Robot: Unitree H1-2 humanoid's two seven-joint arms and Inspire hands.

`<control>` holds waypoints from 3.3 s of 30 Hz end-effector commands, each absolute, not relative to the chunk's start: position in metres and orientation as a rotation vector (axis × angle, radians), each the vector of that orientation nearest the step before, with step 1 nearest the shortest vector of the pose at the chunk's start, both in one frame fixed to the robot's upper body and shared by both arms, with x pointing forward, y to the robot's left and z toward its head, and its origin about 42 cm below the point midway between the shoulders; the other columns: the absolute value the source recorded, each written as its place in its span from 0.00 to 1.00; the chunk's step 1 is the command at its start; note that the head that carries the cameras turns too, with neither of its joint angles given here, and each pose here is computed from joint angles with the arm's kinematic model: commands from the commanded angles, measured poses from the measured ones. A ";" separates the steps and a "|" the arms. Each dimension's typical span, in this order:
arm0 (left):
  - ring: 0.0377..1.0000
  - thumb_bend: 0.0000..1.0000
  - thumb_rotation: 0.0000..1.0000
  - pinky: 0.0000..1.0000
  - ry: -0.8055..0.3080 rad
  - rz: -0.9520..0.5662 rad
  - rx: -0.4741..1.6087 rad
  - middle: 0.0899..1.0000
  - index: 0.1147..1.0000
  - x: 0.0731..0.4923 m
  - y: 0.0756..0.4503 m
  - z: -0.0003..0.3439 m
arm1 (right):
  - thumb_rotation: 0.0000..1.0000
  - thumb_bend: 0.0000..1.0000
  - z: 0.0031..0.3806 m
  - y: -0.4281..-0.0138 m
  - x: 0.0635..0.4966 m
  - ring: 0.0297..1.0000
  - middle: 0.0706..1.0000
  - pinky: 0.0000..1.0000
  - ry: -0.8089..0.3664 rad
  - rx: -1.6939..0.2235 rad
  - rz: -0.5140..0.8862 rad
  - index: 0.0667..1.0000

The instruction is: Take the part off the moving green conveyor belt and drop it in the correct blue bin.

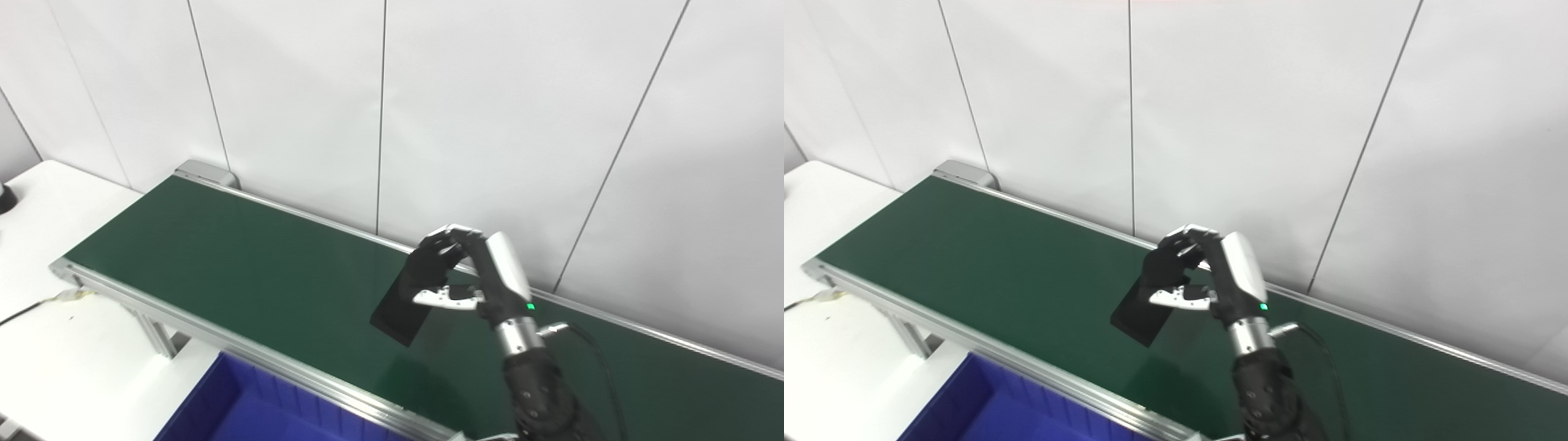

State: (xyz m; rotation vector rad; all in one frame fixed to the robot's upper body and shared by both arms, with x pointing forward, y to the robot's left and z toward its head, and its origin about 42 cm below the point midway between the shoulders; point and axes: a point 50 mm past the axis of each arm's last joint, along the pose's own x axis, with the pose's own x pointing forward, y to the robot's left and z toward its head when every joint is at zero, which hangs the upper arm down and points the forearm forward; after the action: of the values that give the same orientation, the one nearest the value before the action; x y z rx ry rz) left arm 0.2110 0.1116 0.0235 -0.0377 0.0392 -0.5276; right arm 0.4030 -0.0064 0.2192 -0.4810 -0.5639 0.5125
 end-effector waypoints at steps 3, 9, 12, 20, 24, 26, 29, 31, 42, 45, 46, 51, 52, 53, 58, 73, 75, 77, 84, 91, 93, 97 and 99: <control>0.82 1.00 0.18 0.80 -0.039 -0.533 -0.055 0.82 0.84 0.216 0.123 0.040 | 0.00 0.52 0.270 -0.031 0.398 0.43 0.45 0.45 -0.669 -0.420 0.434 0.47; 0.83 0.99 0.18 0.82 -0.046 -0.539 -0.046 0.84 0.86 0.214 0.142 0.044 | 0.00 0.52 0.301 -0.069 0.384 0.43 0.45 0.41 -0.721 -0.353 0.344 0.47; 0.84 0.99 0.19 0.84 -0.048 -0.540 -0.052 0.85 0.86 0.214 0.150 0.046 | 0.00 0.52 0.310 -0.085 0.375 0.42 0.45 0.39 -0.733 -0.346 0.300 0.48; 0.83 0.98 0.18 0.83 -0.062 -0.531 -0.062 0.84 0.86 0.213 0.173 0.053 | 0.00 0.52 0.329 -0.119 0.345 0.42 0.46 0.40 -0.755 -0.348 0.180 0.47; 0.82 0.98 0.18 0.82 -0.065 -0.526 -0.064 0.83 0.85 0.213 0.184 0.058 | 0.00 0.52 0.329 -0.128 0.330 0.43 0.46 0.42 -0.742 -0.343 0.152 0.47; 0.82 0.97 0.17 0.82 -0.069 -0.526 -0.063 0.83 0.86 0.214 0.190 0.060 | 0.00 0.52 0.326 -0.134 0.320 0.42 0.46 0.41 -0.727 -0.338 0.132 0.47; 0.83 0.97 0.17 0.83 -0.071 -0.528 -0.069 0.83 0.86 0.215 0.198 0.063 | 0.00 0.52 0.318 -0.143 0.305 0.42 0.46 0.40 -0.702 -0.342 0.092 0.47; 0.83 0.97 0.17 0.83 -0.071 -0.528 -0.074 0.83 0.85 0.216 0.203 0.065 | 0.00 0.52 0.312 -0.149 0.293 0.42 0.46 0.41 -0.685 -0.342 0.074 0.47; 0.82 0.99 0.18 0.82 -0.086 -0.524 -0.072 0.81 0.84 0.217 0.218 0.072 | 0.00 0.52 0.280 -0.181 0.227 0.42 0.46 0.41 -0.587 -0.359 -0.021 0.46; 0.82 0.99 0.18 0.82 -0.085 -0.527 -0.074 0.82 0.84 0.217 0.223 0.073 | 0.00 0.52 0.270 -0.188 0.210 0.43 0.47 0.42 -0.543 -0.357 -0.057 0.45; 0.82 0.99 0.18 0.82 -0.084 -0.528 -0.076 0.82 0.84 0.217 0.226 0.074 | 0.00 0.52 0.266 -0.190 0.205 0.43 0.47 0.42 -0.529 -0.362 -0.073 0.45; 0.83 0.99 0.18 0.84 -0.086 -0.531 -0.070 0.82 0.85 0.217 0.236 0.079 | 0.00 0.52 0.243 -0.196 0.186 0.43 0.46 0.42 -0.432 -0.374 -0.155 0.46; 0.83 0.99 0.18 0.84 -0.086 -0.529 -0.068 0.82 0.84 0.217 0.238 0.080 | 0.00 0.52 0.238 -0.197 0.183 0.42 0.46 0.42 -0.412 -0.377 -0.172 0.46; 0.83 1.00 0.18 0.84 -0.085 -0.528 -0.067 0.82 0.84 0.216 0.240 0.081 | 0.00 0.52 0.234 -0.197 0.181 0.42 0.46 0.41 -0.401 -0.379 -0.183 0.46; 0.83 1.00 0.20 0.84 -0.087 -0.527 -0.067 0.82 0.84 0.217 0.251 0.084 | 0.00 0.52 0.197 -0.206 0.165 0.42 0.46 0.41 -0.264 -0.394 -0.294 0.47; 0.82 1.00 0.17 0.83 -0.091 -0.523 -0.085 0.81 0.83 0.220 0.265 0.093 | 0.00 0.52 0.108 -0.221 0.125 0.42 0.45 0.42 -0.009 -0.381 -0.437 0.48; 0.82 1.00 0.18 0.83 -0.091 -0.525 -0.082 0.81 0.83 0.220 0.265 0.093 | 0.00 0.52 0.101 -0.220 0.120 0.42 0.45 0.42 0.013 -0.385 -0.446 0.47; 0.82 1.00 0.18 0.83 -0.092 -0.526 -0.079 0.81 0.83 0.220 0.265 0.094 | 0.00 0.52 0.095 -0.221 0.117 0.42 0.45 0.42 0.032 -0.389 -0.451 0.47; 0.81 1.00 0.17 0.83 -0.091 -0.524 -0.081 0.81 0.83 0.219 0.263 0.097 | 0.00 0.52 0.078 -0.224 0.107 0.41 0.45 0.39 0.079 -0.402 -0.460 0.49; 0.81 1.00 0.17 0.83 -0.088 -0.524 -0.094 0.81 0.83 0.216 0.260 0.098 | 0.00 0.52 0.071 -0.227 0.104 0.41 0.44 0.39 0.132 -0.412 -0.467 0.48; 0.81 1.00 0.17 0.83 -0.088 -0.524 -0.097 0.81 0.83 0.216 0.259 0.099 | 0.00 0.52 0.069 -0.228 0.103 0.41 0.44 0.38 0.147 -0.415 -0.464 0.48; 0.81 1.00 0.17 0.83 -0.089 -0.522 -0.096 0.81 0.83 0.215 0.258 0.099 | 0.00 0.52 0.070 -0.228 0.104 0.40 0.46 0.40 0.170 -0.405 -0.437 0.50; 0.81 1.00 0.17 0.83 -0.091 -0.523 -0.096 0.81 0.83 0.215 0.256 0.099 | 0.00 0.52 0.071 -0.229 0.104 0.48 0.45 0.44 0.182 -0.380 -0.396 0.50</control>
State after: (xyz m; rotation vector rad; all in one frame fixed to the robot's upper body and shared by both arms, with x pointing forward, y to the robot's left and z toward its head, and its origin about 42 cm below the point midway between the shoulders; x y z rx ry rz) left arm 0.2113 0.2591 0.0885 -0.0952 -0.0392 -0.5178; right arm 0.1035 -0.2279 0.0618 -0.3934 0.2065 -0.4081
